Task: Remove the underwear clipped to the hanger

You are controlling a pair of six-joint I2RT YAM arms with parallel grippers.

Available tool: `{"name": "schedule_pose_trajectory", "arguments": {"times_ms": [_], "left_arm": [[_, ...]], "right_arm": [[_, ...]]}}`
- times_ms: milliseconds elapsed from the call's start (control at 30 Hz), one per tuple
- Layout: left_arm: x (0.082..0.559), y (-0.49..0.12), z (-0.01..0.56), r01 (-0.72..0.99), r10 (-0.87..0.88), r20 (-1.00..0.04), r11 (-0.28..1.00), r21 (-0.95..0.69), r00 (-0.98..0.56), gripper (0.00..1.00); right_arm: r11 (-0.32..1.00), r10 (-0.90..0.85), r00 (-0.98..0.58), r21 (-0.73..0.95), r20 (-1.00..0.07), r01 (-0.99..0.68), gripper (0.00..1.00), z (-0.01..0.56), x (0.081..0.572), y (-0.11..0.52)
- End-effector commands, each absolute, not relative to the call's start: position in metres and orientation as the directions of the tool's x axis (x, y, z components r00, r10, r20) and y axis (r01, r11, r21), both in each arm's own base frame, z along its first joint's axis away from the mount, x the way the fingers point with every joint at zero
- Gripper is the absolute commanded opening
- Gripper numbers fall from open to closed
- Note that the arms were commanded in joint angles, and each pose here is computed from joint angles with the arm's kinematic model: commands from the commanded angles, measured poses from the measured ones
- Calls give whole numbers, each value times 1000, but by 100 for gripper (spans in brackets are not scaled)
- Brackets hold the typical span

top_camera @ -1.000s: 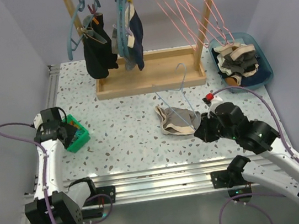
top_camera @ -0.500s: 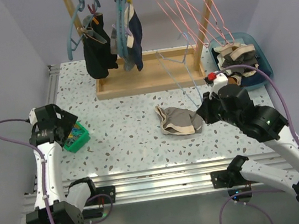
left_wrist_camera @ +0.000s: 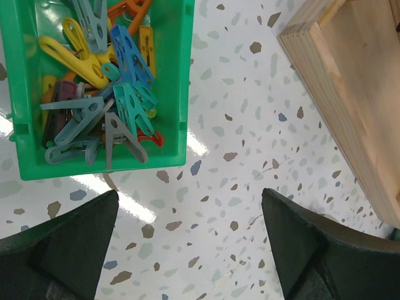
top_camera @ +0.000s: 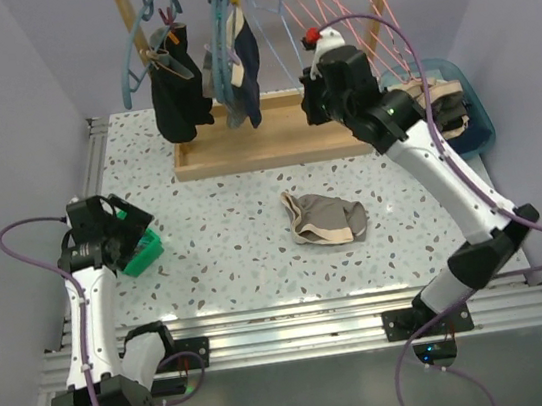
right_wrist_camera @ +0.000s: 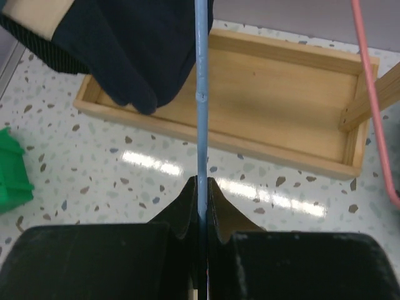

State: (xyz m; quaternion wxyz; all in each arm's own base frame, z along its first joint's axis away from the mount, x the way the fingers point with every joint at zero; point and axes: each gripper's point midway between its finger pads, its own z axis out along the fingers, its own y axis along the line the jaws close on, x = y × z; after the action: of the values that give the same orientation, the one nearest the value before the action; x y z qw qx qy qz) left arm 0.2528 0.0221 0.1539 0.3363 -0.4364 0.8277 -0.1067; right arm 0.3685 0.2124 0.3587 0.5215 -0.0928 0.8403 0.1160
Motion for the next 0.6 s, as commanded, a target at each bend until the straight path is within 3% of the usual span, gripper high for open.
{"name": "schedule_pose_trajectory", "arguments": {"times_ms": [0,267,567], "left_arm": [[261,14,169,-572,-770,-492,634,-520,-406,100],[262,12,174,-562,-769,-493,637,-528,-407,100],[269,9,174,-549,-774,-479,633,-547,-415,100]], "right_arm": [[954,42,-340,139,-940,-265,0,407,403,214],[955,89,-333,175,-939,-241,0,424,440,216],[962,76,-414,175,-907,-208,0,400,434,208]]}}
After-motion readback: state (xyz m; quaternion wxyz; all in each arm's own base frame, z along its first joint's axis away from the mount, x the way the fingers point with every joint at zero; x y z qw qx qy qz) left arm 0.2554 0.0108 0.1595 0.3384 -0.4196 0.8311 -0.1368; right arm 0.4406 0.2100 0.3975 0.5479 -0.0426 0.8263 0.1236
